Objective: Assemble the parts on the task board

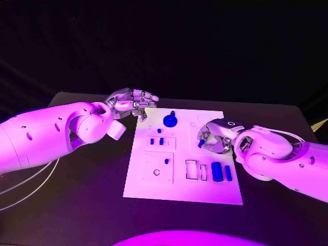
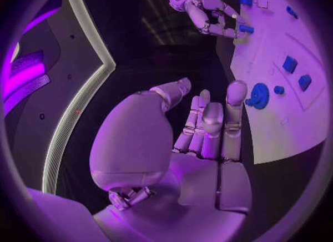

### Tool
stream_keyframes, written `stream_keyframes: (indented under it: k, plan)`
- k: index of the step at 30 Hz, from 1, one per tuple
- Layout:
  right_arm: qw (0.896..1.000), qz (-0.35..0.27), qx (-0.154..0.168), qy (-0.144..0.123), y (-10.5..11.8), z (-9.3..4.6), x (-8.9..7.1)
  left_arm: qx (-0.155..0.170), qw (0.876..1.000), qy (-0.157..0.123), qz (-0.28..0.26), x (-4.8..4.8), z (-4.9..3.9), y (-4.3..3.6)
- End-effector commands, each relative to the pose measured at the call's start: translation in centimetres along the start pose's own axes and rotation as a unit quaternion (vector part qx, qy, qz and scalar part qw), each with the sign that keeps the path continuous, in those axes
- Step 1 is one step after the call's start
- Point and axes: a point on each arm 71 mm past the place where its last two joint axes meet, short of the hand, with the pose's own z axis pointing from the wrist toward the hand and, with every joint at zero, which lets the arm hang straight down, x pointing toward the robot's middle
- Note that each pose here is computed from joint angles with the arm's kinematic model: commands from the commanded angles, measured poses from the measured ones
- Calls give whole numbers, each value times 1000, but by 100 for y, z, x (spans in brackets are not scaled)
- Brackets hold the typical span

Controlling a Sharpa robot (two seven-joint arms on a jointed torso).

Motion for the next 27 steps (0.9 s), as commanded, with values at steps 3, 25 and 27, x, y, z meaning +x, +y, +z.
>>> stream_keyframes:
  k: [3, 25, 27]
  plan:
    - [1000, -4, -5, 20, -1, 13, 45, 4, 1000, 10, -1, 24, 4, -10]
    - [1000, 7, 8, -9, -4, 11, 41, 2, 1000, 10, -1, 17, 0, -6]
    - [1000, 9, 9, -13, -1, -2, 34, 2, 1000, 11, -1, 16, 0, -6]
